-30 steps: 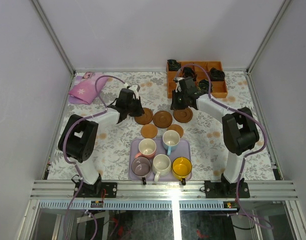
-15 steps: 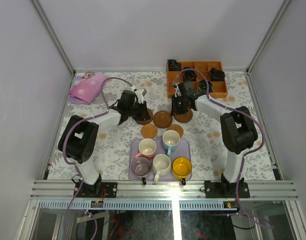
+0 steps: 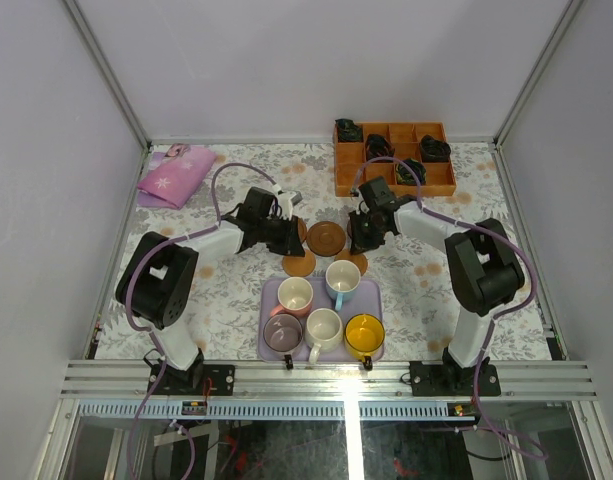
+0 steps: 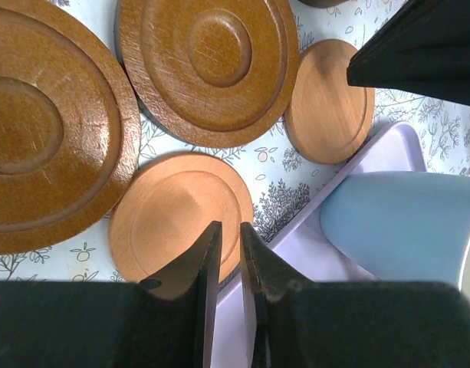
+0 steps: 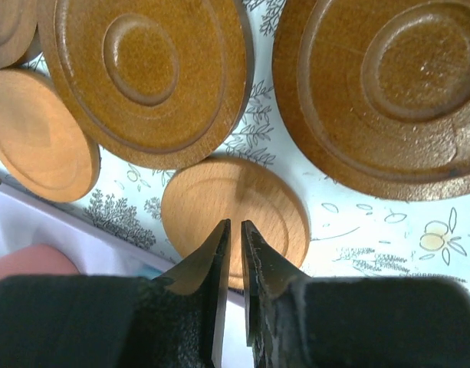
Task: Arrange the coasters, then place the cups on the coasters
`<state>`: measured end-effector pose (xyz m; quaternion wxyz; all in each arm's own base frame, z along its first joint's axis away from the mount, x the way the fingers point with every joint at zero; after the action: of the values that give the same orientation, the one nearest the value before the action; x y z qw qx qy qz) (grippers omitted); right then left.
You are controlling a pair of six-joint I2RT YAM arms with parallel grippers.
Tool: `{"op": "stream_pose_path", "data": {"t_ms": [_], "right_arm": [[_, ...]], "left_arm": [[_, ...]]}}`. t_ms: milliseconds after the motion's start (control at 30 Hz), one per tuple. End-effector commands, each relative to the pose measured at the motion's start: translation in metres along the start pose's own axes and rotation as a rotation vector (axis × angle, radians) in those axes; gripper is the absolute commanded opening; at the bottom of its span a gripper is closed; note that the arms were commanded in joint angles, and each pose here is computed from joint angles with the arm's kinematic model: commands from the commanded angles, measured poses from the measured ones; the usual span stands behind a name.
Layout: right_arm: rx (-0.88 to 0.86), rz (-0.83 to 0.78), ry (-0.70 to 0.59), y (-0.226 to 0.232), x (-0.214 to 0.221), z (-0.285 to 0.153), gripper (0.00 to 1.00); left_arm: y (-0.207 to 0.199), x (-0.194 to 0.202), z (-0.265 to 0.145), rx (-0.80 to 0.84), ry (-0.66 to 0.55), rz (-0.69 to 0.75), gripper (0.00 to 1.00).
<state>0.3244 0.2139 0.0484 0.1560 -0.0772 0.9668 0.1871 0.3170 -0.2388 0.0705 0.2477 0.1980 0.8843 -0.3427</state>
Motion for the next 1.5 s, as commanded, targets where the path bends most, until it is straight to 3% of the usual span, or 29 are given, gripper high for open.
{"op": "stream_pose_path", "data": {"t_ms": [0, 500, 900, 1233, 1467], "right_arm": [[-0.001, -0.011, -0.030, 0.010, -0.001, -0.020, 0.17], [0.041, 0.022, 0.049, 0.004, 0.020, -0.006, 0.17], [0.277, 0.090, 0.170, -0.036, 0.051, 0.004, 0.16], [0.491, 0.147, 0.149, -0.071, 0.061, -0.009, 0.11], [0.553, 0.277, 0.150, -0.104, 0.069, -0.018, 0.09]], "left_arm": [[-0.005, 0.015, 0.001, 0.041, 0.055, 0.019, 0.15], [0.014, 0.041, 0.013, -0.085, 0.181, -0.008, 0.15], [0.047, 0.060, 0.010, -0.317, 0.250, -0.112, 0.13], [0.056, 0.084, -0.005, -0.419, 0.324, -0.223, 0.11], [0.066, 0.100, -0.020, -0.505, 0.357, -0.298, 0.08]]}}
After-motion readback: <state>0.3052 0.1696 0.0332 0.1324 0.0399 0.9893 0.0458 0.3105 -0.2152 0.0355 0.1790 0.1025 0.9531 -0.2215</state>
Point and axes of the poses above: each gripper's point midway between its finger pads, its own z axis out along the fingers, its own y axis along the line the jaws close on, x = y × z, the point moved 2 cm from there along -z, back along the fingers, and after that the axes turned 3 degrees about z, right-handed, at the moved point
